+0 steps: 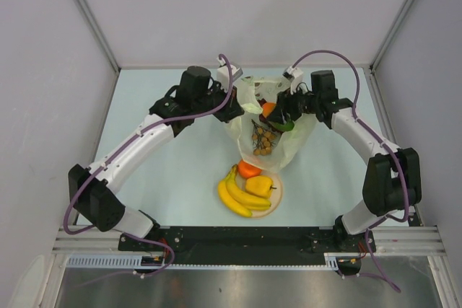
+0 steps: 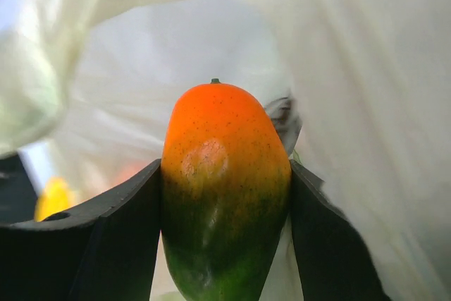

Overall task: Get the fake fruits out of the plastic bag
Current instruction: Take out the fake fruit from the plastic bag, then place the fake fruit in the plastic bag, then take out the fake fruit from the plastic bag.

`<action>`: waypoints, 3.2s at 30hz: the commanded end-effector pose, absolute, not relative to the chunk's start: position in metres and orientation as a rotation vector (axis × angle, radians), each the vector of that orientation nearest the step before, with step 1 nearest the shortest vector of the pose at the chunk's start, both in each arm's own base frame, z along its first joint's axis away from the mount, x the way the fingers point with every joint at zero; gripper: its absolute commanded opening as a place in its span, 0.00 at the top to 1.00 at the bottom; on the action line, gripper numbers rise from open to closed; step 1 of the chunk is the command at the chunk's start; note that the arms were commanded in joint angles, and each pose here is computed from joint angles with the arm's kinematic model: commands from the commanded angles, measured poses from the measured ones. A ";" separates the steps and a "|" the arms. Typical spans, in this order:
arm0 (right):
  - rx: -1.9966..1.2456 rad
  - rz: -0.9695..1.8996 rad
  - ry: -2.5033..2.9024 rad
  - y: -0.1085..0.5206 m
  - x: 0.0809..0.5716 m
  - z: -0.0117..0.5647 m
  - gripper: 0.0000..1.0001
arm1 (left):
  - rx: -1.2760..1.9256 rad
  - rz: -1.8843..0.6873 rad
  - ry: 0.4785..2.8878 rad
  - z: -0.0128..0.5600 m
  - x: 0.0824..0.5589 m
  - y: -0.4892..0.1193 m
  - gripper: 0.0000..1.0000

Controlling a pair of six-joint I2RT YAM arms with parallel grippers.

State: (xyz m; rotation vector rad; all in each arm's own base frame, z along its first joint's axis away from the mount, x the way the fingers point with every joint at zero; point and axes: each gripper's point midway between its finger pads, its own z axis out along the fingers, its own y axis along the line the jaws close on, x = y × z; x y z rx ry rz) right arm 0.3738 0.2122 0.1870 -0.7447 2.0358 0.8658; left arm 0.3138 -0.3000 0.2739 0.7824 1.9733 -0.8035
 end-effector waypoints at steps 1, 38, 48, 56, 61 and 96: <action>-0.491 1.191 2.062 0.237 0.352 0.230 0.31 | 0.756 -0.833 1.934 0.288 0.312 -0.303 1.00; -0.970 0.452 2.163 0.177 0.337 0.101 0.00 | 0.760 -0.839 1.987 0.267 0.310 -0.303 1.00; -1.224 0.346 2.003 0.208 0.290 0.149 0.16 | 0.759 -0.851 1.988 0.265 0.308 -0.304 1.00; -0.895 0.449 2.229 0.208 0.307 0.115 0.30 | 0.755 -0.856 1.982 0.270 0.308 -0.304 1.00; -0.641 0.427 2.382 0.180 0.326 0.091 0.22 | 0.760 -0.845 1.975 0.270 0.307 -0.302 1.00; -0.849 0.465 2.305 0.183 0.313 0.106 0.58 | 0.761 -0.857 1.986 0.266 0.310 -0.306 0.99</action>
